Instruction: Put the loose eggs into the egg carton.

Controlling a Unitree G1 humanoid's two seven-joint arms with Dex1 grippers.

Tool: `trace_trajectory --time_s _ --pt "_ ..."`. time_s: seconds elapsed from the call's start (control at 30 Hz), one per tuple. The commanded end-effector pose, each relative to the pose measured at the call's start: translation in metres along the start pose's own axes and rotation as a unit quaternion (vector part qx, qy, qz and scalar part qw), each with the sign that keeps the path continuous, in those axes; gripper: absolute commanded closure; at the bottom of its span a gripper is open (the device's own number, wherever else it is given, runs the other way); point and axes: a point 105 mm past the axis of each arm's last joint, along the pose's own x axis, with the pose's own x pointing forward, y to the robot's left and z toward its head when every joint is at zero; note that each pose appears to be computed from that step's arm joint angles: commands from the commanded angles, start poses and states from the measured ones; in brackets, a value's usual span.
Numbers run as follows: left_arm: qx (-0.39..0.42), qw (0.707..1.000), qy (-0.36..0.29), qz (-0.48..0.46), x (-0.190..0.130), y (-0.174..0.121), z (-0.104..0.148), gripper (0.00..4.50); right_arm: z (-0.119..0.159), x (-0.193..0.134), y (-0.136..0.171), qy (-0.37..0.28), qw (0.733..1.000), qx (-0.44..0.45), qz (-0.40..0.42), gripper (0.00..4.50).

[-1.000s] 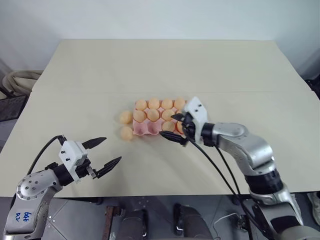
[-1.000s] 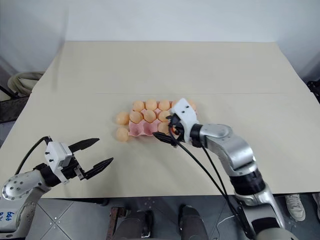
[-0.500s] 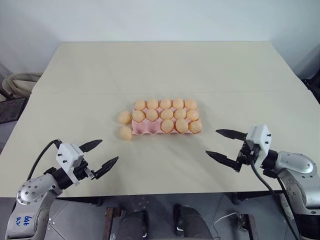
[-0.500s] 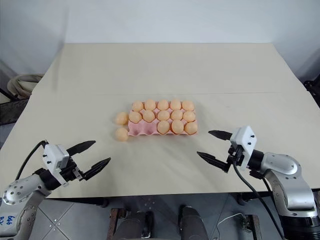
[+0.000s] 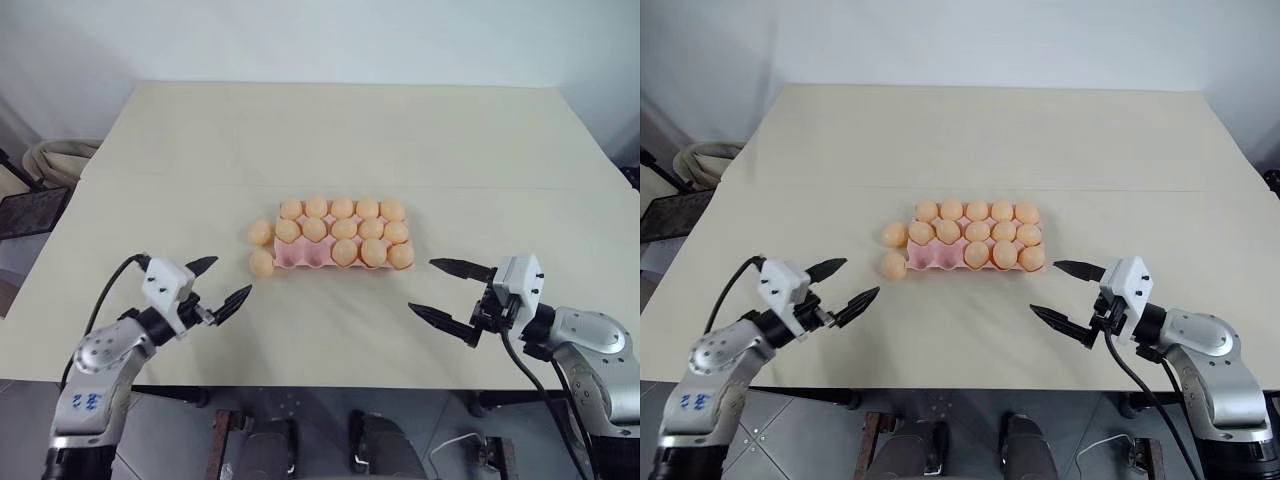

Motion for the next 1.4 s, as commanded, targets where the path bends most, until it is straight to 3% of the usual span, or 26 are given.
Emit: trace_trajectory --time_s 0.03,0.37,0.47,0.63,0.7,0.93,1.1,1.23,1.37,1.4 --pt "0.01 1.0 0.021 -0.003 0.022 -0.003 -0.004 0.0 0.014 -0.001 0.003 -0.02 1.0 -0.019 -0.003 0.02" --pt "0.001 0.999 0.022 -0.033 0.071 -0.011 -0.009 0.0 0.025 0.003 0.012 -0.029 0.999 -0.02 -0.01 0.02" --pt "-0.008 0.999 0.019 -0.035 0.077 -0.014 -0.011 0.6 0.025 0.002 0.015 -0.028 0.999 -0.016 -0.014 0.0" --pt "-0.005 0.999 0.006 -0.037 0.074 -0.018 -0.009 2.17 0.024 0.002 0.015 -0.028 0.999 -0.012 -0.021 0.0" --pt "-0.002 0.999 -0.01 -0.042 0.066 -0.016 -0.003 2.45 0.024 0.002 0.014 -0.028 0.999 -0.012 -0.023 0.0" --pt "0.012 0.988 -0.083 -0.13 0.042 -0.025 0.033 2.45 0.022 0.004 0.013 -0.028 0.999 -0.01 -0.026 0.0" --pt "0.026 0.98 -0.103 -0.17 0.078 -0.043 0.054 2.45 0.023 0.007 0.011 -0.032 0.999 -0.012 -0.03 0.0" --pt "0.03 0.98 -0.097 -0.171 0.116 -0.056 0.054 2.45 0.025 0.009 0.012 -0.037 0.999 -0.015 -0.036 0.0" --pt "0.022 0.981 -0.097 -0.166 0.13 -0.059 0.053 2.45 0.028 0.009 0.014 -0.043 0.998 -0.016 -0.041 0.0" --pt "0.018 0.982 -0.096 -0.164 0.13 -0.057 0.052 2.11 0.029 0.009 0.016 -0.044 0.998 -0.016 -0.043 0.0"
